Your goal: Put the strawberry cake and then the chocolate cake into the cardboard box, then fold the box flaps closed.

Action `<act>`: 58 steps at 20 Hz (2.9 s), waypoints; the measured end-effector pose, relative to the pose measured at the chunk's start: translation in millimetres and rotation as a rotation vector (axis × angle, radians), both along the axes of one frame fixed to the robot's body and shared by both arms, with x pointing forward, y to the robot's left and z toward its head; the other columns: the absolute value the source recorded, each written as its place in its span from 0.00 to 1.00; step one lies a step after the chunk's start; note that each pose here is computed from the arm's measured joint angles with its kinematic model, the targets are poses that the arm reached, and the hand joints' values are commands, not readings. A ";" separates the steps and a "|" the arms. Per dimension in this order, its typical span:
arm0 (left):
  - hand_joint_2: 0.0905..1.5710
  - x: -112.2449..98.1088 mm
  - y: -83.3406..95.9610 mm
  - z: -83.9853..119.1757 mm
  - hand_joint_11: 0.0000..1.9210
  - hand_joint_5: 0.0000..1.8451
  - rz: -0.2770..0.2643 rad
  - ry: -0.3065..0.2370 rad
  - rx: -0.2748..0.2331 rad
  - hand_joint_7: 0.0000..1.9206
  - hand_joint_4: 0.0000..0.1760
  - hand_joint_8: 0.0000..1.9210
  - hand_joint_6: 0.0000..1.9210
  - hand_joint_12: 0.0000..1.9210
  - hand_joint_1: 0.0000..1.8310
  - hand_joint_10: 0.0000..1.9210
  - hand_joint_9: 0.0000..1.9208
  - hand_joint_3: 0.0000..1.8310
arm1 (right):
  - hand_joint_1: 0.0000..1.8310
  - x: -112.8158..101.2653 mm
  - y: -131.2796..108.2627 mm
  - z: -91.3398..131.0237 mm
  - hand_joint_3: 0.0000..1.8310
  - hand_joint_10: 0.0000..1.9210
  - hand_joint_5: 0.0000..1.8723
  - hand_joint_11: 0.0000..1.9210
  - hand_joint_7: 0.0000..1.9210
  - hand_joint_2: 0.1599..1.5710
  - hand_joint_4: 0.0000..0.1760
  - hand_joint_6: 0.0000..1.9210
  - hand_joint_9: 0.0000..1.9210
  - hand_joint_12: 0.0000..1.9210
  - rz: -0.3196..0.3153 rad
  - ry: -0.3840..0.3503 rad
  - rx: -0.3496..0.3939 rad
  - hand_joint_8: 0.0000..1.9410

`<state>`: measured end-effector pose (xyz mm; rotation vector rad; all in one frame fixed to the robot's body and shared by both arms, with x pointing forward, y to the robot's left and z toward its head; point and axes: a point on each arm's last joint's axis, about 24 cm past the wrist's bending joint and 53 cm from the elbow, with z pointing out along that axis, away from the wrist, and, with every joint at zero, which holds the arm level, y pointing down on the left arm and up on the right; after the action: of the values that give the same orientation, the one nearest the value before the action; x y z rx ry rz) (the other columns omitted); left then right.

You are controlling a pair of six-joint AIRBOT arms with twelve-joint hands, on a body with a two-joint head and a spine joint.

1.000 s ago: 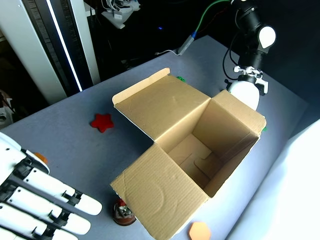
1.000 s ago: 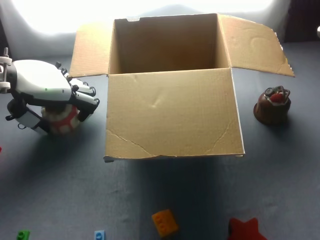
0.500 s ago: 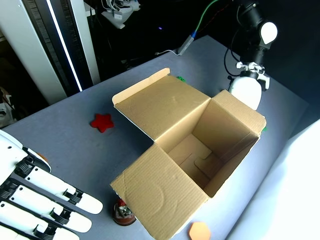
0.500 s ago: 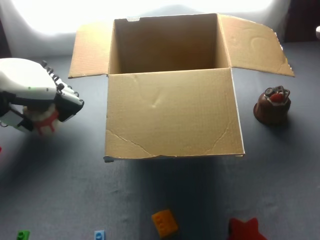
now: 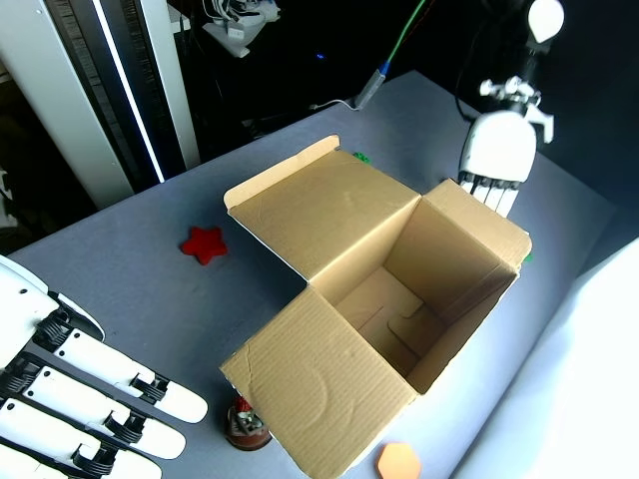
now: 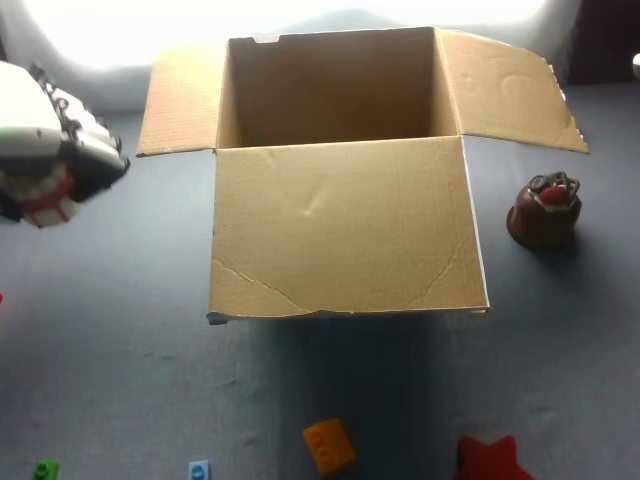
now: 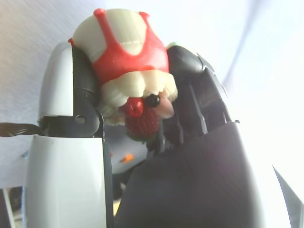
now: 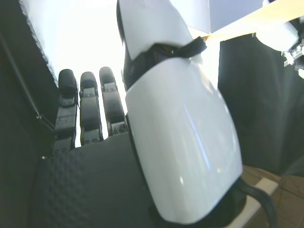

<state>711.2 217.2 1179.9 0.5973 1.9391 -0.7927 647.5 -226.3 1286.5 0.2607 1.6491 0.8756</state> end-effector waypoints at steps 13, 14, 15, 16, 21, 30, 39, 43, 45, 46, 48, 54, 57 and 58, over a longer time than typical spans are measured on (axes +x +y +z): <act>0.82 -26.8 16.3 55.4 0.23 0.14 -0.053 -0.065 0.011 0.22 0.00 0.92 0.93 1.00 0.88 0.94 0.26 0.00 | 0.64 -2.0 -1.5 0.3 0.00 0.00 0.04 0.00 0.04 0.63 0.10 0.01 0.04 0.21 -0.002 -0.003 -0.007 0.00; 0.86 -27.8 15.1 60.8 0.22 0.21 -0.061 -0.073 0.008 0.22 0.00 0.91 0.96 1.00 0.79 0.94 0.24 0.00 | 0.64 -2.5 -0.7 0.4 0.00 0.00 0.04 0.00 0.04 0.64 0.05 0.00 0.04 0.21 -0.001 -0.003 -0.007 0.00; 0.86 -27.5 13.3 65.3 0.22 0.21 -0.066 -0.081 0.004 0.22 0.00 0.91 0.96 1.00 0.79 0.94 0.24 0.00 | 0.64 -2.5 -0.6 0.3 0.00 0.00 0.04 0.00 0.04 0.64 0.05 0.00 0.04 0.21 0.000 -0.003 -0.007 0.00; 0.86 -26.1 10.1 72.6 0.22 0.22 -0.075 -0.100 0.008 0.23 0.00 0.90 0.97 0.99 0.79 0.93 0.24 0.00 | 0.64 -2.6 -1.2 0.2 0.00 0.00 0.04 0.00 0.04 0.64 0.06 0.00 0.04 0.19 -0.001 -0.003 -0.009 0.00; 0.86 -24.6 -20.3 109.5 0.24 0.26 -0.144 -0.162 -0.012 0.22 0.00 0.91 0.96 0.95 0.77 0.94 0.24 0.00 | 0.64 -2.5 -1.2 1.0 0.00 0.00 0.02 0.00 0.04 0.64 0.13 0.00 0.04 0.21 -0.002 -0.005 -0.008 0.00; 0.88 -33.4 -104.2 133.2 0.22 0.25 -0.316 -0.207 0.016 0.22 0.00 0.91 0.96 0.95 0.68 0.94 0.26 0.00 | 0.64 -2.5 -1.1 1.7 0.00 0.00 0.02 0.00 0.05 0.65 0.10 0.00 0.04 0.21 -0.001 -0.007 -0.007 0.00; 0.85 -39.3 -174.2 125.6 0.25 0.26 -0.444 -0.195 0.064 0.22 0.00 0.90 0.96 0.96 0.79 0.92 0.24 0.00 | 0.64 3.8 -16.5 -0.1 0.00 0.00 0.02 0.00 0.03 0.65 0.10 0.00 0.03 0.14 -0.056 -0.008 0.032 0.00; 0.85 -30.2 -197.0 122.0 0.25 0.25 -0.460 -0.196 0.075 0.20 0.00 0.92 0.96 0.95 0.79 0.95 0.24 0.00 | 0.64 15.9 -19.2 -16.5 0.00 0.00 0.02 0.00 0.04 0.65 0.13 0.00 0.03 0.20 -0.094 0.017 0.061 0.00; 0.85 -25.2 -205.5 118.8 0.25 0.26 -0.463 -0.195 0.083 0.21 0.00 0.91 0.95 0.95 0.79 0.94 0.24 0.00 | 0.64 22.6 -18.8 -34.5 0.00 0.00 0.02 0.00 0.04 0.64 0.11 0.00 0.04 0.22 -0.116 0.075 0.106 0.00; 0.85 -23.8 -207.9 116.8 0.25 0.26 -0.463 -0.194 0.085 0.21 0.00 0.91 0.95 0.95 0.79 0.94 0.24 0.00 | 0.64 26.8 -22.1 -40.4 0.00 0.00 0.02 0.00 0.04 0.64 0.11 0.00 0.04 0.22 -0.135 0.101 0.140 0.00; 0.87 -19.7 -214.2 107.0 0.23 0.26 -0.464 -0.183 0.097 0.24 0.00 0.88 0.95 0.96 0.68 0.93 0.27 0.00 | 0.63 40.9 -37.1 -47.3 0.00 0.00 0.02 0.00 0.05 0.65 0.10 0.00 0.04 0.21 -0.198 0.137 0.226 0.00; 0.86 -20.3 -223.1 87.8 0.21 0.30 -0.475 -0.170 0.120 0.28 0.03 0.86 0.87 1.00 0.60 0.88 0.24 0.00 | 0.61 51.8 -11.4 -63.0 0.00 0.00 0.02 0.00 0.04 0.65 0.12 0.00 0.04 0.24 -0.169 0.164 0.242 0.00; 0.81 -19.9 -222.6 86.3 0.17 0.35 -0.474 -0.170 0.125 0.18 0.00 0.63 0.77 0.92 0.55 0.73 0.20 0.00 | 0.59 54.8 -5.1 -70.1 0.00 0.00 0.02 0.00 0.04 0.65 0.08 0.00 0.03 0.24 -0.160 0.201 0.279 0.00; 0.72 -19.2 -222.0 85.9 0.11 0.20 -0.472 -0.171 0.128 0.22 0.00 0.18 0.28 0.74 0.41 0.36 0.22 0.00 | 0.59 56.8 -1.7 -73.8 0.00 0.00 0.03 0.00 0.04 0.65 0.10 0.00 0.04 0.27 -0.153 0.218 0.289 0.00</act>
<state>692.0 -4.8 1265.8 1.1897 1.7191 -0.8739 704.3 -228.0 1212.7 0.6947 1.6730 0.9946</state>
